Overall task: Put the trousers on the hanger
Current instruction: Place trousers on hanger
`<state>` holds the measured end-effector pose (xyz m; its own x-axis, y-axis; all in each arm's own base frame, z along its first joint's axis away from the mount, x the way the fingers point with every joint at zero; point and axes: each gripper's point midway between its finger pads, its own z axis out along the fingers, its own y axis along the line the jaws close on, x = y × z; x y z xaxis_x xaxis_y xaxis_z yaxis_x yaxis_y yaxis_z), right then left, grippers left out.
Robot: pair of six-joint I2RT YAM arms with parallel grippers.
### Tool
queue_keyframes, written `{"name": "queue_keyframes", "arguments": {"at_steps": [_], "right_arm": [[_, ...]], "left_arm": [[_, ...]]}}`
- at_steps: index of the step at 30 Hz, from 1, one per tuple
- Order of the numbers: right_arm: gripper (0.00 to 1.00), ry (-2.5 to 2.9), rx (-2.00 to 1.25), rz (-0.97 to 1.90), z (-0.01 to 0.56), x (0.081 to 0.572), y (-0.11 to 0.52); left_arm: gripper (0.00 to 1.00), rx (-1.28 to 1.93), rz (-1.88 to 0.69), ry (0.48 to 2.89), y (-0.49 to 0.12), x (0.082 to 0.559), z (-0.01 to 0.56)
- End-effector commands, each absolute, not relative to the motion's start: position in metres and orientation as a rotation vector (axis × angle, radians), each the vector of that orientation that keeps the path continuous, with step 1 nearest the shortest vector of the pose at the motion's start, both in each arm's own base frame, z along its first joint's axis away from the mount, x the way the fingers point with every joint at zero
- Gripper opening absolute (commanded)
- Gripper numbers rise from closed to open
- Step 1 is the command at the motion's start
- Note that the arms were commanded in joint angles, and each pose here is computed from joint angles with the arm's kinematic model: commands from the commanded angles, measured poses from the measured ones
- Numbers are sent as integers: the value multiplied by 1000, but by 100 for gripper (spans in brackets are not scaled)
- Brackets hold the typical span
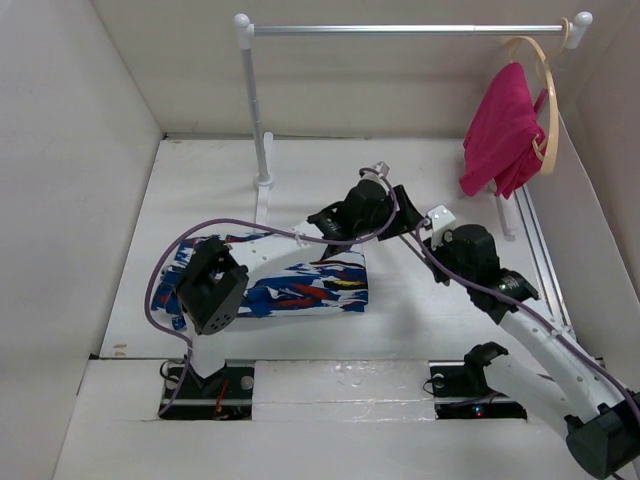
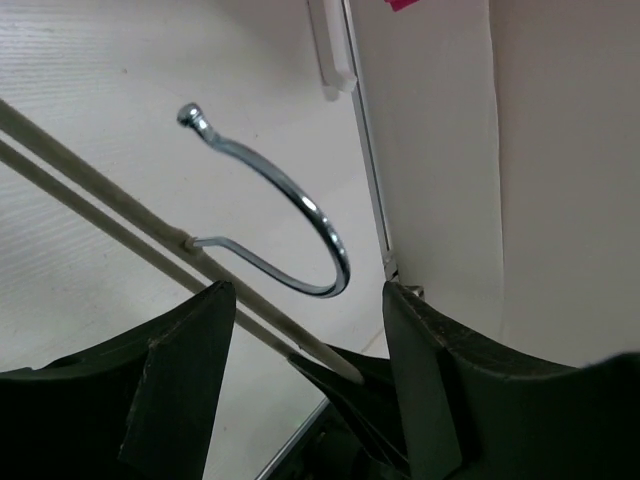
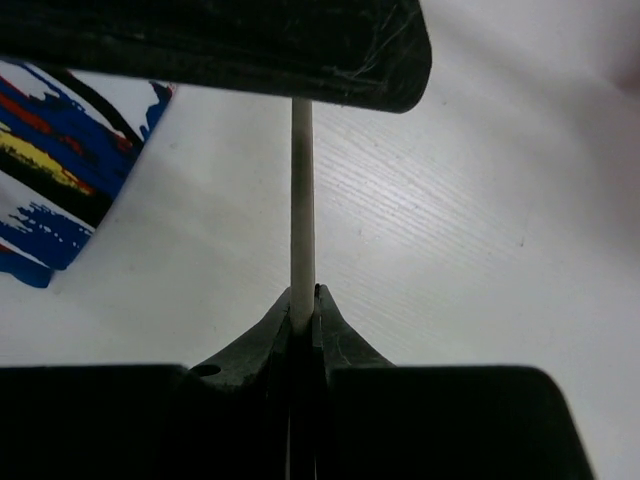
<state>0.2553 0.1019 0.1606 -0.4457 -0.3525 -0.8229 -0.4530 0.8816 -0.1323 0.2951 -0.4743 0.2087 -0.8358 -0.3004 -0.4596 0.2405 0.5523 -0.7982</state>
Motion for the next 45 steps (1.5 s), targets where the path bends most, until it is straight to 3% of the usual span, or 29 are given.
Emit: {"name": "queue_keyframes", "arguments": {"at_steps": [1, 8, 13, 14, 17, 18, 21, 22, 25, 32, 36, 39, 43, 45], "right_arm": [[0, 2028, -500, 105, 171, 261, 103], [0, 2059, -486, 102, 158, 254, 111], [0, 2083, -492, 47, 152, 255, 107], [0, 2083, -504, 50, 151, 254, 110], [0, 2097, -497, 31, 148, 250, 110], [0, 2112, -491, 19, 145, 249, 107], [27, 2149, -519, 14, 135, 240, 107], [44, 2155, -533, 40, 133, 236, 109], [66, 2146, -582, 141, 140, 221, 119], [75, 2111, -684, 290, 156, 203, 136], [69, 2100, -690, 361, 162, 203, 146], [52, 2069, -685, 447, 170, 206, 162], [0, 2077, -629, 466, 163, 214, 168], [0, 2054, -598, 470, 164, 223, 171]], "left_arm": [[56, -81, -1370, 2169, -484, 293, 216], [39, -97, -1244, 2337, -486, 294, 164], [37, -100, -1187, 2394, -486, 295, 149], [34, -99, -1188, 2395, -486, 295, 149], [3, -112, -1195, 2394, -488, 296, 150], [0, -109, -1198, 2398, -488, 295, 150], [0, -88, -1226, 2426, -489, 287, 146], [0, -70, -1245, 2443, -489, 282, 144], [0, -70, -1277, 2474, -476, 263, 128], [0, -106, -1250, 2516, -453, 247, 100], [0, -119, -1191, 2559, -445, 244, 88], [0, -114, -1114, 2571, -438, 247, 86], [0, -117, -1041, 2533, -425, 243, 89], [0, -142, -1073, 2484, -415, 236, 95]]}}
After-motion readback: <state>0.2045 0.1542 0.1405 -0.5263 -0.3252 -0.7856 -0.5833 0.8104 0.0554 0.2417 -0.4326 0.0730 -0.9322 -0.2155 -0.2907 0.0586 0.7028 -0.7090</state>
